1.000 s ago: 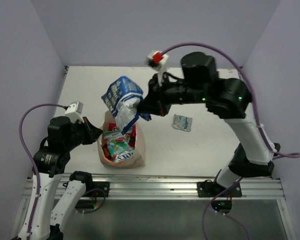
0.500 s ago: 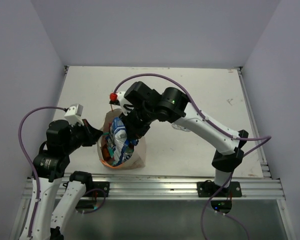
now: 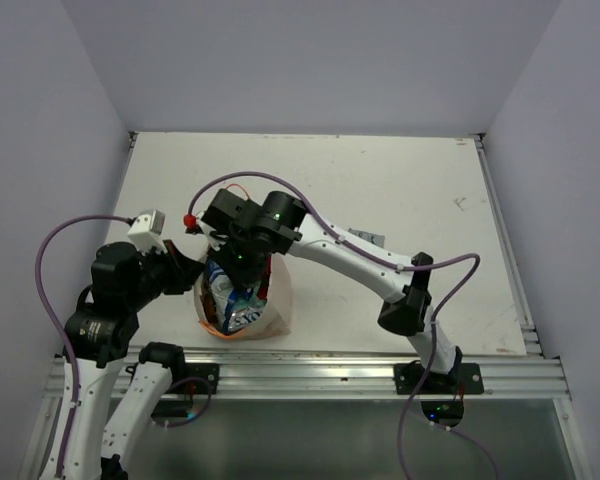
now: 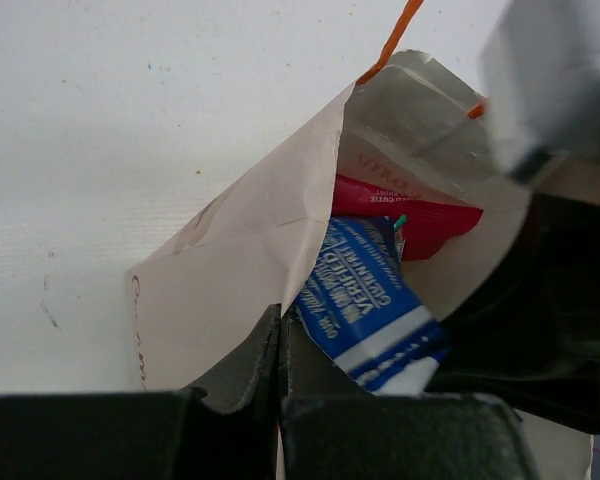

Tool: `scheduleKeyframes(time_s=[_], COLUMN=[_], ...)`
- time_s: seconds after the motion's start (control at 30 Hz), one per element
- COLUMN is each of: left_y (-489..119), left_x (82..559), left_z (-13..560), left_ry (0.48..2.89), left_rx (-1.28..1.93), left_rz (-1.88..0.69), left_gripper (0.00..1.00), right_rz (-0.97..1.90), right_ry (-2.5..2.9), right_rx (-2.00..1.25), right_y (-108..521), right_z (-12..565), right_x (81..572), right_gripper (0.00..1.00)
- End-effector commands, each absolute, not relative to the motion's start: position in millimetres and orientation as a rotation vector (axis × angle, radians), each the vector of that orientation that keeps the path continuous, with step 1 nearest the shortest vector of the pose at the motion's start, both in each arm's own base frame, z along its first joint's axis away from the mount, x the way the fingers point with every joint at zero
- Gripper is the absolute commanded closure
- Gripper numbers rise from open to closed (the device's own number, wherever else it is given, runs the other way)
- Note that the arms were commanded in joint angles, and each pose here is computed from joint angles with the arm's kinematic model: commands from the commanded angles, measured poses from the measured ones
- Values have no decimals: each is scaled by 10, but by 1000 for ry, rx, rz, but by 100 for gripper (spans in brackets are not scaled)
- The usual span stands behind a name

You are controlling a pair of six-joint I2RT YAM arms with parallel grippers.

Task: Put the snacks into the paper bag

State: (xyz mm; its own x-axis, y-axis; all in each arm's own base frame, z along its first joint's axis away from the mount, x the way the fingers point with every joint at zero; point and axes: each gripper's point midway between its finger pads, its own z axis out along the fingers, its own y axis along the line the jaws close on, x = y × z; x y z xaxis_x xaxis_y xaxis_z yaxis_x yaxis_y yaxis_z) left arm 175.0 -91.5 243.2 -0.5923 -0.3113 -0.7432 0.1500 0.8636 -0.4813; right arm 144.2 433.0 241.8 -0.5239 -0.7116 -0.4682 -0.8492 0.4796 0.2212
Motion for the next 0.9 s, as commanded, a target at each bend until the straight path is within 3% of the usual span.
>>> scheduleKeyframes(time_s=[0.0, 0.03, 0.13, 0.2, 0.23, 0.3, 0.4, 0.5, 0.67, 0.87], left_y=[-939, -941, -941, -953, -959, -961, -965, -966, -978, -961], left_x=[1713, 1708, 1707, 1717, 1723, 1744, 1774, 1805, 1831, 1821], left_z=[2531, 2525, 2503, 2496, 2492, 2493, 2489, 2484, 2498, 2533], left_ry=[2076, 2078, 2080, 2080, 2082, 2079, 2079, 2080, 2085, 2083], left_rx=[-84, -85, -86, -81, -80, -78, -78, -76, -58, -62], left_rz=[-653, -654, -655, -660, -663, -663, -663, -660, -659, -649], left_gripper=[100, 100, 100, 100, 100, 100, 100, 100, 100, 100], right_rz=[528, 503, 441, 487, 486, 561, 557, 440, 248, 231], right_ry=[2385, 2386, 2343, 2258, 2218, 2085, 2018, 2089, 2305, 2496], right_rx=[-1327, -1317, -1261, -1181, -1124, -967, -764, -529, -262, -171], right_y=[4322, 4305, 4224, 4154, 4101, 3887, 3544, 2939, 2160, 2009], right_z=[2389, 2373, 2515, 2924, 3113, 3782, 4175, 4010, 2880, 1756], right_x=[1549, 1584, 1694, 1729, 1778, 1812, 1953, 2337, 2836, 2941], right_gripper=[100, 96, 56, 30, 24, 1, 1, 1, 1, 2])
